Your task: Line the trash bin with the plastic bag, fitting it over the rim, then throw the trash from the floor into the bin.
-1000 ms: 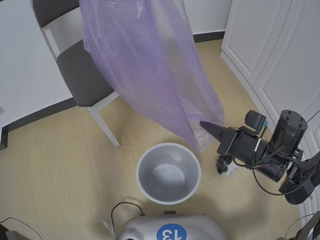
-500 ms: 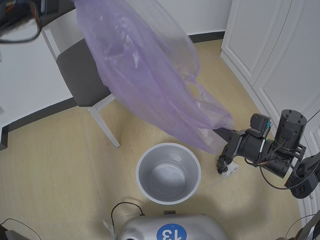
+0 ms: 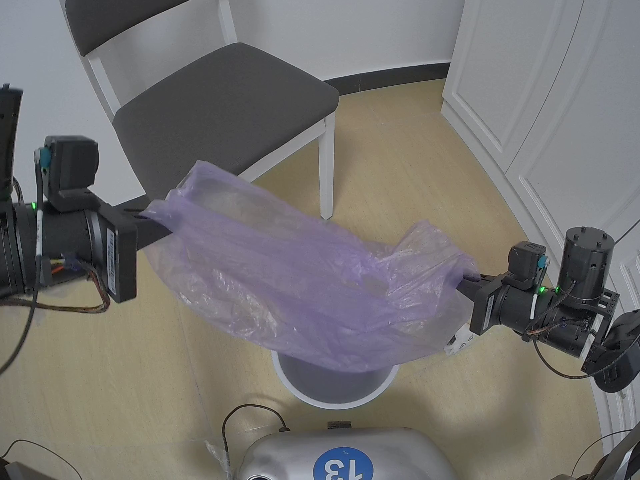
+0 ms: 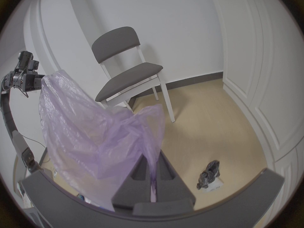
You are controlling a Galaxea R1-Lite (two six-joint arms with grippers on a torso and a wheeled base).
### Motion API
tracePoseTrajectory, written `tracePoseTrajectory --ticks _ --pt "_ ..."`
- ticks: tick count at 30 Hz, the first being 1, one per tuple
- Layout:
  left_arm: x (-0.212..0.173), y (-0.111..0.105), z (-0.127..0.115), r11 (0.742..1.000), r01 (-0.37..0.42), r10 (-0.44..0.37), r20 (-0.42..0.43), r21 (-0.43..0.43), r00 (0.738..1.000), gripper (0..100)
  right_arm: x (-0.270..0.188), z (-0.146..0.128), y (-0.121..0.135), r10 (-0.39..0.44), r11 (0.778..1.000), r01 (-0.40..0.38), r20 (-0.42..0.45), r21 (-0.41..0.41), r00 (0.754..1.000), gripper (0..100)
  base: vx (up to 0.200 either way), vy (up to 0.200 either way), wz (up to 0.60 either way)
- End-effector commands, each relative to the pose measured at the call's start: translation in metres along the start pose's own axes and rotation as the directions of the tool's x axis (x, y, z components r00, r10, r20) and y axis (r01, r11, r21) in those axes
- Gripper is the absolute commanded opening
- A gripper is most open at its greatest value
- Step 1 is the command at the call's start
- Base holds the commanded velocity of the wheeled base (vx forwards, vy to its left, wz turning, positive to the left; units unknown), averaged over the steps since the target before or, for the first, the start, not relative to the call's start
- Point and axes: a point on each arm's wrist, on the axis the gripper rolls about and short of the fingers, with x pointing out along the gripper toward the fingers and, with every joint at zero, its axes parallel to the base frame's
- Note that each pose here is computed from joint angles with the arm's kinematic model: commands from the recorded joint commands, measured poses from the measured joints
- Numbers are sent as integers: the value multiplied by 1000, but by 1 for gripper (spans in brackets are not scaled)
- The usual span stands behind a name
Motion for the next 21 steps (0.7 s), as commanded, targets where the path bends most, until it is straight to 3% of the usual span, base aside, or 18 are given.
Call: tracePoseTrajectory --ticks 1,4,9,13,21 --pt "24 -10 -31 997 81 -81 23 -9 996 0 9 36 2 5 993 2 61 -117 998 0 0 0 0" --pt "50 -24 -32 991 136 -136 29 -4 990 0 11 57 21 67 988 -58 58 -142 996 0 0 0 0" --pt "85 -50 -45 978 209 -209 -7 -13 978 0 9 64 46 146 977 -140 23 -163 989 0 0 0 0" --pt "108 -60 -55 975 222 -223 -31 -26 974 0 12 55 54 175 971 -175 -14 -164 985 0 0 0 0" --pt "127 -64 -65 974 218 -220 -20 -64 975 0 21 24 46 200 969 -215 -120 -122 972 0 0 0 0"
